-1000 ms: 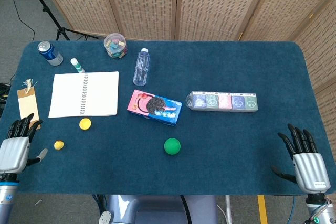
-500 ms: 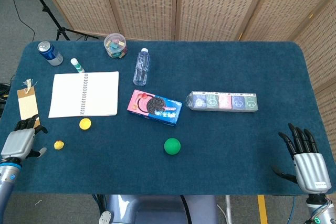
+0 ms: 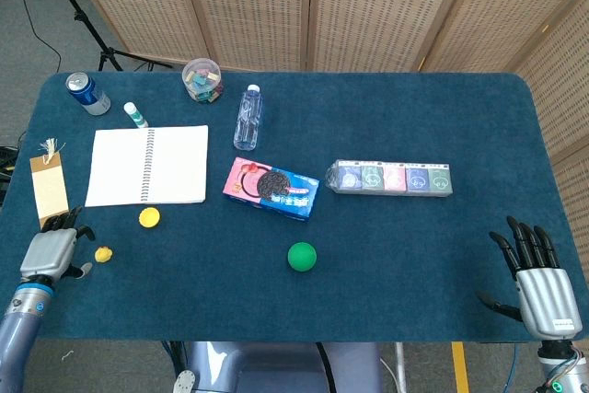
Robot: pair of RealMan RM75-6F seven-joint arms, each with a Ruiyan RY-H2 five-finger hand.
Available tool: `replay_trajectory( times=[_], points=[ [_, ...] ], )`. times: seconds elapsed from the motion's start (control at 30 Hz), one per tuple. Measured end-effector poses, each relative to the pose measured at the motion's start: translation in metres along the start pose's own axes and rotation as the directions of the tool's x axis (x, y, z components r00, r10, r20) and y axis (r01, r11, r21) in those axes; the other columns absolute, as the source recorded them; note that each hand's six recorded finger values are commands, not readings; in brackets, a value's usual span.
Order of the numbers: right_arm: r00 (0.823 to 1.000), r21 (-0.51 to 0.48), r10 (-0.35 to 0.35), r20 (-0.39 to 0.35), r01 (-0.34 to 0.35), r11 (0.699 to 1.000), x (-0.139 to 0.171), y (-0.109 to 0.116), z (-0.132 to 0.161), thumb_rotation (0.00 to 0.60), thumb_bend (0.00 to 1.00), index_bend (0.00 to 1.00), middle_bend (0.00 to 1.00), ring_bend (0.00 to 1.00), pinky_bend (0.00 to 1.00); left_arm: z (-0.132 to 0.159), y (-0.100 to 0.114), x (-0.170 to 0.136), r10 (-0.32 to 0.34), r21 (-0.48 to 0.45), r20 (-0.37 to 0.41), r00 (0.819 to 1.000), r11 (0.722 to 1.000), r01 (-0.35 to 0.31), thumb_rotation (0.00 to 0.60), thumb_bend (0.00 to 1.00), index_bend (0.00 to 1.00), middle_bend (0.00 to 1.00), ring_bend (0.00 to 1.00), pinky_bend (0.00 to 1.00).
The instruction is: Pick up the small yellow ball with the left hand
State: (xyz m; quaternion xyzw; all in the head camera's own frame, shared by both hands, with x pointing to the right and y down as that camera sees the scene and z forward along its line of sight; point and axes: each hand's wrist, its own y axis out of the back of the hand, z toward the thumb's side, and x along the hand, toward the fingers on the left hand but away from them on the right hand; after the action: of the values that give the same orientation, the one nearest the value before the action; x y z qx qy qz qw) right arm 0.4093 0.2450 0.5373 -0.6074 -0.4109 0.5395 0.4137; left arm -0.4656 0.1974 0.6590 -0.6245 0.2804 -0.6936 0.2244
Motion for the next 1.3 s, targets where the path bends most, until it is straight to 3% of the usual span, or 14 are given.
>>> replay_trajectory(
  times=[0.6, 1.3],
  points=[
    [1.0, -0.003, -0.002, -0.001, 0.002, 1.0, 0.0, 0.001, 0.0, 0.6, 0.0, 0.15, 0.0, 0.0, 0.01, 0.014, -0.009, 0.005, 0.013, 0.005, 0.019, 1.0, 1.0, -0.013, 0.6, 0.26, 0.44, 0.0, 0.0, 0.0],
    [1.0, -0.006, -0.006, 0.003, 0.006, 1.0, 0.0, 0.002, -0.001, 0.6, 0.0, 0.15, 0.0, 0.0, 0.01, 0.017, -0.014, 0.008, 0.021, 0.028, 0.01, 1.0, 0.999, -0.021, 0.6, 0.27, 0.55, 0.0, 0.0, 0.0]
  ],
)
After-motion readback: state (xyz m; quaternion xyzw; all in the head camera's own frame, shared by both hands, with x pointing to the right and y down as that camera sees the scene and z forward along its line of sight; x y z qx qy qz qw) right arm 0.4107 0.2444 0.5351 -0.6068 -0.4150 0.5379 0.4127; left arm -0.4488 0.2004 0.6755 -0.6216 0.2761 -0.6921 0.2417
